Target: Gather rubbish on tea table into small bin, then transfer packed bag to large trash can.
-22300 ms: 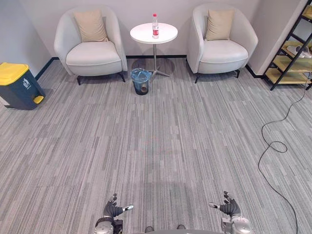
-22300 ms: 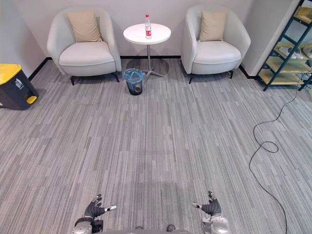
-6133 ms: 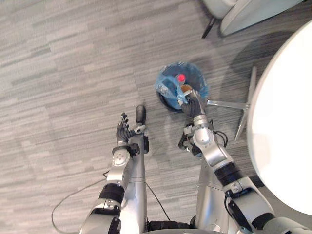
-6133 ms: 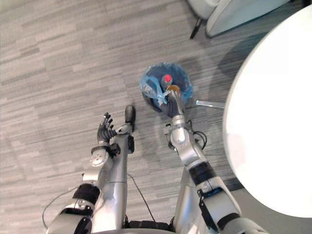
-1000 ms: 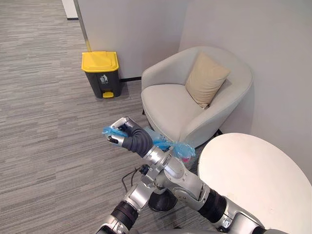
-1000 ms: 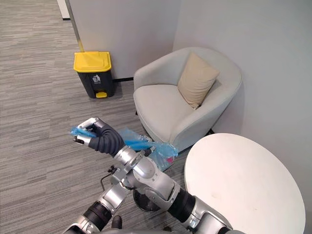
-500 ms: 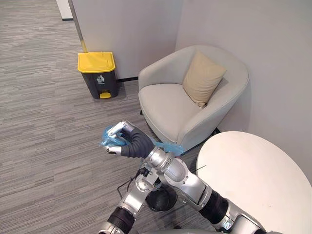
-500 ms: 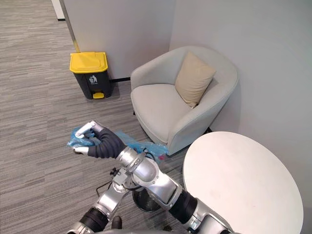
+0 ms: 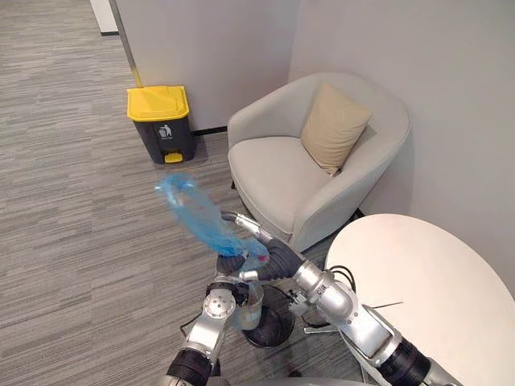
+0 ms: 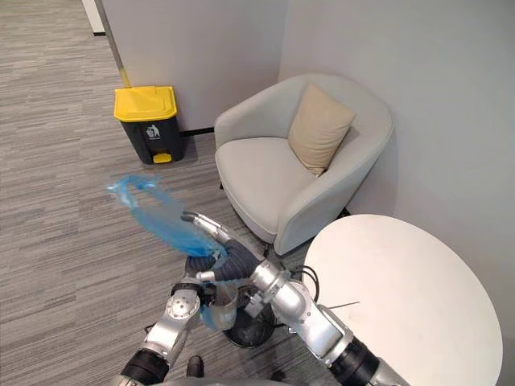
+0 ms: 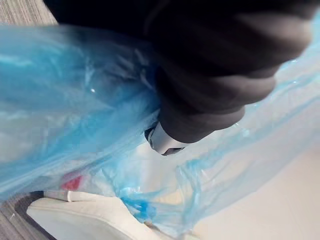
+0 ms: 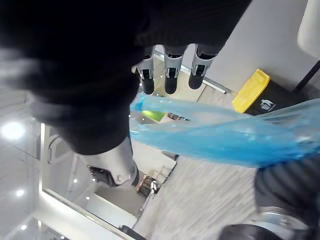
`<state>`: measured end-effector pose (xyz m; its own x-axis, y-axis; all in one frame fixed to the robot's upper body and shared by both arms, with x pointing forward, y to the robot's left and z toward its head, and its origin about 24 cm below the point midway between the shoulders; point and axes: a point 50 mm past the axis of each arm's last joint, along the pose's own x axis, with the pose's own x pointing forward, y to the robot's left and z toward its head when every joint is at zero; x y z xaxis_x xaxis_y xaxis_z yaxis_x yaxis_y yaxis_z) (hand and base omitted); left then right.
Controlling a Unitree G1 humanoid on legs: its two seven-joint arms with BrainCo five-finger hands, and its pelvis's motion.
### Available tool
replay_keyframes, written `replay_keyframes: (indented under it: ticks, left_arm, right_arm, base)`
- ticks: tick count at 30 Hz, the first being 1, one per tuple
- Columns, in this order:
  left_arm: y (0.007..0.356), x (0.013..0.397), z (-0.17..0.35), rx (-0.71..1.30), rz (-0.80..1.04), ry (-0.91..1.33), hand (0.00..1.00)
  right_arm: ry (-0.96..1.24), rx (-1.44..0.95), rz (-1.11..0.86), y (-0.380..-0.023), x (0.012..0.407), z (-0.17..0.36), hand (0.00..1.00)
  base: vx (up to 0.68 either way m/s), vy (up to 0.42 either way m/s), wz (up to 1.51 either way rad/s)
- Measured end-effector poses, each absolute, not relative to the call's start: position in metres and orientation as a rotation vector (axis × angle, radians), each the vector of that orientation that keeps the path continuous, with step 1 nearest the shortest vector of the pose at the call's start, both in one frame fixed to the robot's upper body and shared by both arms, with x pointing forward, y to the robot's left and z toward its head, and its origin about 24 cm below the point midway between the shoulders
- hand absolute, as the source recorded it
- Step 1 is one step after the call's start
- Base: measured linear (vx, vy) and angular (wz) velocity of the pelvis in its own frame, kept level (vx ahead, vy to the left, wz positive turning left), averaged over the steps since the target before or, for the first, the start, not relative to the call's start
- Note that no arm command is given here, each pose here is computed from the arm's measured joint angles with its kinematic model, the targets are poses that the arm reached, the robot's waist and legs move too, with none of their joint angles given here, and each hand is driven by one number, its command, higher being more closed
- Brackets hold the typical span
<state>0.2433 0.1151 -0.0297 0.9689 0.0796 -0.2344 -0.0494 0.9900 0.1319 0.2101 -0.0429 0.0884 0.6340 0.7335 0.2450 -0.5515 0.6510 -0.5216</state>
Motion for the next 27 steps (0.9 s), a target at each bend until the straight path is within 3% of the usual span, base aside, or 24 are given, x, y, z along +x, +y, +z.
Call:
replay_keyframes:
  ticks: [11,17,27]
  left_arm:
    - [0.141,0.229,-0.048,0.123,0.155,0.325,1.0]
    - [0.165,0.209,-0.067,0.14,0.193,0.413,1.0]
    - [0.185,0.163,-0.102,0.174,0.179,0.609,1.0]
  right_arm:
    - [-0.387,-0.538,0.543,-0.089,0.214,0.072,0.0]
    - [-0.107,-0.417,0.295,-0.128,0.222,0.023,0.0]
    - [0.335,-0.257,0.026,-0.179,0.194,-0.059,0.0]
  base:
    - [0.0,0.0,0.0]
    - [0.0,0.0,0.0]
    - [0.0,0.0,0.0]
